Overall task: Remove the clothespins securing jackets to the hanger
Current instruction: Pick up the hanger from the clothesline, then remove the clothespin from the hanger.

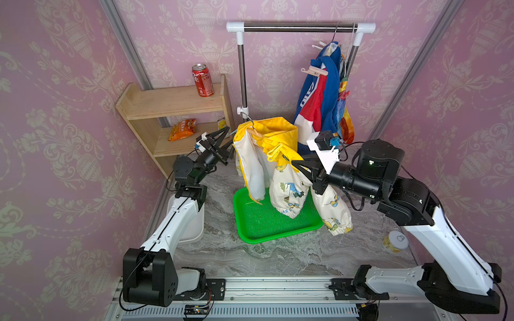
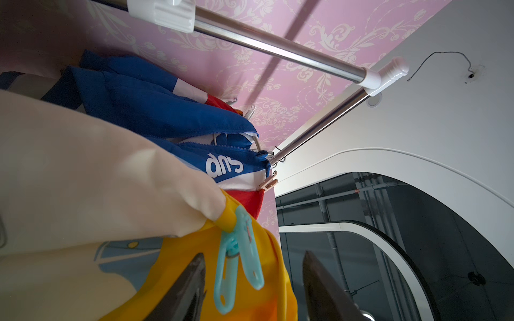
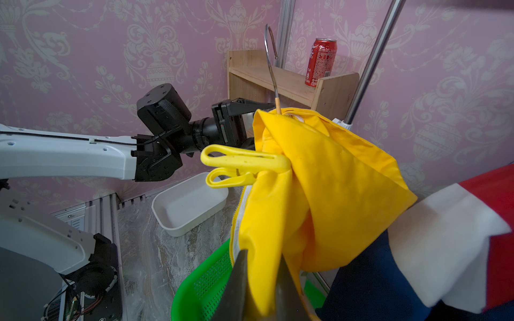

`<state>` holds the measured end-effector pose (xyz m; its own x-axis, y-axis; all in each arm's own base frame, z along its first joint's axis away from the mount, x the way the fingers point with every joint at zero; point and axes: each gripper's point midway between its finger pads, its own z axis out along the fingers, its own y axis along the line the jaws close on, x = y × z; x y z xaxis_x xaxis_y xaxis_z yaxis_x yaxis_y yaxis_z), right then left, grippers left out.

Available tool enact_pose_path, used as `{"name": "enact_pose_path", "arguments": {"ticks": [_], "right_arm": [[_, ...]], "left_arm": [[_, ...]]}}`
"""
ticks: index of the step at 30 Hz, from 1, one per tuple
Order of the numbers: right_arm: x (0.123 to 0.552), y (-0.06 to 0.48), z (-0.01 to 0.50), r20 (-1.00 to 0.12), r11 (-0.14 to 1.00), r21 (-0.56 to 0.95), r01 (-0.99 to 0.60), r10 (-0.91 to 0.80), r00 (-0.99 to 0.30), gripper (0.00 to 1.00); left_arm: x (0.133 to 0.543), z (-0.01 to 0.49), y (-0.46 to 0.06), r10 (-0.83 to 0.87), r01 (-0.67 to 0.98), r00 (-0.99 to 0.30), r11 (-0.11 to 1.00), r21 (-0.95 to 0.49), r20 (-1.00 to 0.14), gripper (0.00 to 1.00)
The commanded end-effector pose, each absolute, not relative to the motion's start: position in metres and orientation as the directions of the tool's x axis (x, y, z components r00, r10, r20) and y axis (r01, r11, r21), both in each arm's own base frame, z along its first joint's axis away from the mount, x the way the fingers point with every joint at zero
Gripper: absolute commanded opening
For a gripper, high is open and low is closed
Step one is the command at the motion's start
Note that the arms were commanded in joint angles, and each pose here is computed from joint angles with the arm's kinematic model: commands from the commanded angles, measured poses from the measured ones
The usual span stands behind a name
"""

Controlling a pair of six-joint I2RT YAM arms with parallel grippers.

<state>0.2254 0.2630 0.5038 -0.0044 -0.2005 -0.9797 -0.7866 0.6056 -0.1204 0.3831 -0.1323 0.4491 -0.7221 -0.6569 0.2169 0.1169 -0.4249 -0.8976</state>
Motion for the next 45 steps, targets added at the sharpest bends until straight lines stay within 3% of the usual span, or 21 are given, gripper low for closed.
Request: {"name": "enact_pose_path", "arguments": {"ticks": [1, 6, 9, 12, 15, 19, 23, 27, 30, 36, 45], "right_arm": [[0.212, 0.244, 0.560, -0.983, 0.628, -0.177, -0.758, -0.077, 0.166, 0.00], [0.212, 0.247, 0.560, -0.980, 0.613, -0.191, -0.767, -0.079, 0.182, 0.00], [0.219, 0.246, 0.562, -0.984, 0.626, -0.172, -0.760, -0.068, 0.167, 0.00], [0.225, 0.242, 0.563, -0.993, 0.639, -0.115, -0.760, -0.061, 0.099, 0.00], [0.223, 0.239, 0.563, -0.999, 0.611, -0.046, -0.790, -0.037, 0.030, 0.00], [0.223, 0.236, 0.566, -0.998, 0.555, 0.066, -0.829, 0.020, -0.066, 0.00], [0.229, 0.243, 0.570, -0.971, 0.452, 0.235, -0.861, 0.061, -0.233, 0.00], [0.224, 0.253, 0.568, -0.938, 0.368, 0.328, -0.870, 0.020, -0.345, 0.00], [0.223, 0.248, 0.574, -0.916, 0.340, 0.386, -0.858, 0.032, -0.400, 0.00], [0.226, 0.244, 0.565, -0.884, 0.348, 0.448, -0.824, 0.036, -0.465, 0.00], [0.234, 0.260, 0.550, -0.844, 0.272, 0.515, -0.813, -0.005, -0.537, 0.00]], "left_arm": [[0.378, 0.468, -0.132, -0.573, 0.046, -0.752, -0.538, -0.842, 0.325, 0.54], [0.377, 0.469, -0.133, -0.574, 0.052, -0.756, -0.531, -0.846, 0.314, 0.52], [0.379, 0.464, -0.133, -0.624, 0.096, -0.756, -0.406, -0.909, 0.199, 0.55], [0.377, 0.461, -0.121, -0.681, 0.203, -0.730, -0.147, -0.968, -0.050, 0.64], [0.364, 0.463, -0.122, -0.634, 0.329, -0.683, 0.175, -0.928, -0.362, 0.75], [0.342, 0.452, -0.108, -0.438, 0.461, -0.486, 0.607, -0.648, -0.756, 0.86], [0.329, 0.421, -0.088, -0.205, 0.468, -0.322, 0.814, -0.344, -0.924, 0.87], [0.320, 0.409, -0.076, -0.048, 0.456, -0.129, 0.884, -0.102, -0.991, 0.87], [0.318, 0.397, -0.068, 0.060, 0.422, -0.083, 0.906, 0.019, -0.995, 0.86], [0.308, 0.416, -0.062, 0.169, 0.382, 0.053, 0.907, 0.176, -0.984, 0.80], [0.289, 0.415, -0.085, 0.291, 0.490, 0.141, 0.810, 0.322, -0.946, 0.78]]}}
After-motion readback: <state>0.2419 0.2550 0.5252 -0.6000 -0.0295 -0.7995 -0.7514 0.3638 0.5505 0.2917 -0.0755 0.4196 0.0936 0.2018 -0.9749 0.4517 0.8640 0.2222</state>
